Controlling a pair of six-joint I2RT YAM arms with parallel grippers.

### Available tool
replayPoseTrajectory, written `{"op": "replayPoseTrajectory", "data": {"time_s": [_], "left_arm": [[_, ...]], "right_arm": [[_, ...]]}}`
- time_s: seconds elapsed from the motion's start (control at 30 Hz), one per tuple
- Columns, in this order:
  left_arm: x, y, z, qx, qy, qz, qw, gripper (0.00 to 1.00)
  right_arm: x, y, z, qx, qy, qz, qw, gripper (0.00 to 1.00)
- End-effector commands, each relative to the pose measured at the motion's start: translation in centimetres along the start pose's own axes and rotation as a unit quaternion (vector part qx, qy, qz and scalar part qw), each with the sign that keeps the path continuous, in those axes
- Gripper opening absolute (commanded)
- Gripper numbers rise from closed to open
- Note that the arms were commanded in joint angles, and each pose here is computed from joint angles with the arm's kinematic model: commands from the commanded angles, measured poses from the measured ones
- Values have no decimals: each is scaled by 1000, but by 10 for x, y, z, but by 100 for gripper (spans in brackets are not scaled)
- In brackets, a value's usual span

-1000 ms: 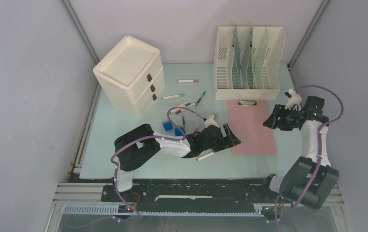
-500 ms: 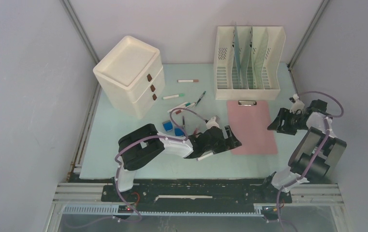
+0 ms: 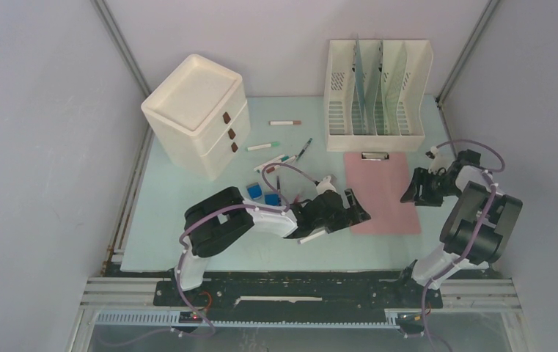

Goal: Organize the desk
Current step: Pick up the folder from the center of the board.

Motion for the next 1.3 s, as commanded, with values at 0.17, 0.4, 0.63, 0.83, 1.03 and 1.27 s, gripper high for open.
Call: {"op": "replayPoseTrajectory", "data": {"time_s": [0.17,0.4,0.63,0.83,1.03,1.27], "left_arm": [[6,-9,-2,-23,10,4,1000,97],[8,-7,-3,-25,14,16,999,98],[4,-5,2,-8,8,27,1000,98],[-14,1,13,4,-16,56,998,99],[-16,1,6,-14,1,61,998,100],[-4,-5,1,-12,15,51,999,100]], "right_arm": [[15,2,2,-43,30,-19,998,64],[23,23,-11,-75,68,24,995,63],[18,40,-16,-92,79,72,990,61],[3,35,-6,-89,45,75,992,62],[-2,14,5,-59,16,37,997,61],[-3,-9,16,-24,-19,-11,999,59]]}}
Point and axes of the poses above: each gripper's point midway between its finger pads, its own x axis out along the fingers, its own y axis along the line the jaws close on, z = x × y, the point moved 1 cm from there along -x, back along the fingers, and after that the axes turned 11 degrees about x, right-handed, at the moved point
